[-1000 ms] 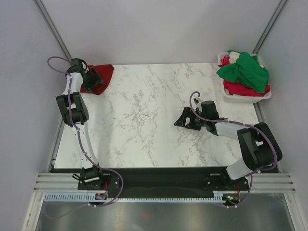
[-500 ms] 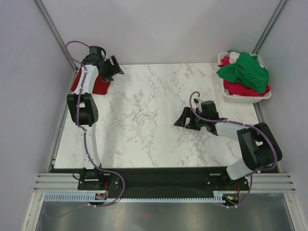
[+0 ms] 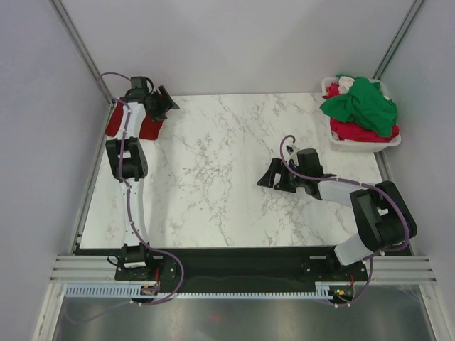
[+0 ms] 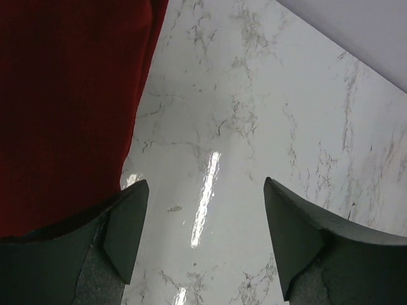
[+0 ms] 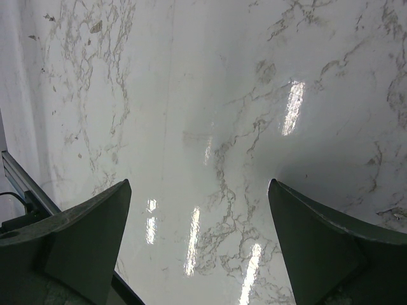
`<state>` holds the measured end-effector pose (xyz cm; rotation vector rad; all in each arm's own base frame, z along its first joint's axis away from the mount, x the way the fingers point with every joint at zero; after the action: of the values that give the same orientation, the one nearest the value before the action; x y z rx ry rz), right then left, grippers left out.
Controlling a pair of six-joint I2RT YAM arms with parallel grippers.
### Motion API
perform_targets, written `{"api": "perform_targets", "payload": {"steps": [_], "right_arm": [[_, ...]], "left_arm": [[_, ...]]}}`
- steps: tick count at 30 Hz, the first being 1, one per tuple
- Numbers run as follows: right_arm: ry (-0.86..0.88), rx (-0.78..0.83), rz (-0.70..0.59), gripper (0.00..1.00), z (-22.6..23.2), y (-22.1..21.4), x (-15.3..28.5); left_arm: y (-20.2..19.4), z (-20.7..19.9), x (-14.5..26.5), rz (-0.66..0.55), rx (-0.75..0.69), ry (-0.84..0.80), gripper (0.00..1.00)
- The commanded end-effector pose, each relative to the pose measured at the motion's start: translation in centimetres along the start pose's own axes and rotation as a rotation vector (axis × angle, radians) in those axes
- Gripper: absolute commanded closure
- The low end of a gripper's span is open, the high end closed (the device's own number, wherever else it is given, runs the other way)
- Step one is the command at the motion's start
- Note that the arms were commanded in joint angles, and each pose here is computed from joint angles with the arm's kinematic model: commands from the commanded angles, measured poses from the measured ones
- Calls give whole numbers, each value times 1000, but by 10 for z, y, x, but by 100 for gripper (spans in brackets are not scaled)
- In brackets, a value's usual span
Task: Fold and stack the t-shirts
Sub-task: Neatly place the folded tshirt to the corner, then reset both grippers
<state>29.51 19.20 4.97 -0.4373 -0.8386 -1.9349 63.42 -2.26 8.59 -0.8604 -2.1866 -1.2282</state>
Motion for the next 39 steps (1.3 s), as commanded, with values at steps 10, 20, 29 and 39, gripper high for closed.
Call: {"api": "perform_targets", "payload": {"steps": [10, 20, 29, 39], "right_arm": [[-1, 11, 9, 2, -4, -2, -4], [-3, 7, 15, 2, -5, -2, -5], [-3, 6, 19, 2, -5, -3, -6], [-16, 12, -14, 2, -4, 2, -2]], "left_arm": [[14, 4, -37, -101, 99, -74, 20], [47, 28, -25, -222, 84, 36, 20], [68, 27, -8, -275, 106, 39, 16], [99, -151, 143, -372, -31, -259, 6]]}}
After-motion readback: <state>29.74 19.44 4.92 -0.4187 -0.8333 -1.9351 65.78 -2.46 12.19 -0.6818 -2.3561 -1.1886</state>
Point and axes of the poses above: each gripper's point midway between its finger pads, its own x axis back along the fingers, its own z axis along the line the jaws close on, y = z × x, the point moved 1 cm from there along x, back along the fingers, and after that the axes turned 7 degrees about -x, right-handed, at the moved point
